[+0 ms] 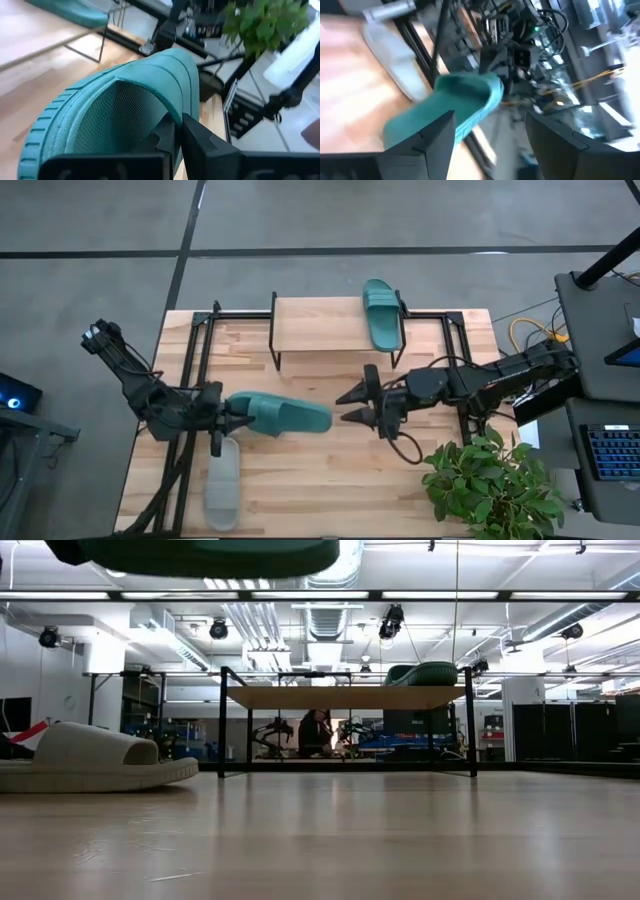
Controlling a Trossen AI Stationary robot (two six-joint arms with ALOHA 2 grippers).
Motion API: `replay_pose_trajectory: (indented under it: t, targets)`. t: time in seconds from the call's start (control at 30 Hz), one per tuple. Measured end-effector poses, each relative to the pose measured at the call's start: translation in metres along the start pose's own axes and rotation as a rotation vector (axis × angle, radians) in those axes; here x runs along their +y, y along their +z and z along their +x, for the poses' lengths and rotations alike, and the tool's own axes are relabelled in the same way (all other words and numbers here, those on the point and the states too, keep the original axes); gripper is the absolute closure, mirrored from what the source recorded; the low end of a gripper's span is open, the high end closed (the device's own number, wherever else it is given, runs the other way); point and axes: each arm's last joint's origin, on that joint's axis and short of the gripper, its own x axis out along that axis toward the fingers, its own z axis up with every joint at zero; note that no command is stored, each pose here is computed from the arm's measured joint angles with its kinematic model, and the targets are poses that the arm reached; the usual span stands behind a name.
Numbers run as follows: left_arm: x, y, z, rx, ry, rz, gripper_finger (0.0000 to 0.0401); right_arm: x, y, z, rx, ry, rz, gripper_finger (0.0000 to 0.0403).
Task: Pick and place slides into the shelf
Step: Put the green slide on the shelf
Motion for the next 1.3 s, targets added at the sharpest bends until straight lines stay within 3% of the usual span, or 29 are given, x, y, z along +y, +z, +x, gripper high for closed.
replay_pose_trajectory:
  t: [0.23, 0.4, 0.83, 1.3]
  targets:
    - [-0.005, 0.024, -0.01, -0.16, -0.074, 0.0, 0.0401, -0.001, -0.006, -0.001, 0.244, -0.073, -0.267, 0.0172]
    - [-0.003, 0.031, -0.016, -0.194, -0.1, -0.025, 0.0401, -0.001, -0.009, -0.002, 0.349, -0.093, -0.335, 0.0172]
    - [-0.004, 0.033, -0.015, -0.249, -0.044, -0.064, 0.0401, -0.001, -0.004, 0.001, 0.273, -0.1, -0.349, 0.0172]
    - [0.004, 0.022, -0.011, -0.303, -0.01, -0.133, 0.0401, 0.002, -0.003, 0.005, 0.26, -0.073, -0.534, 0.0172]
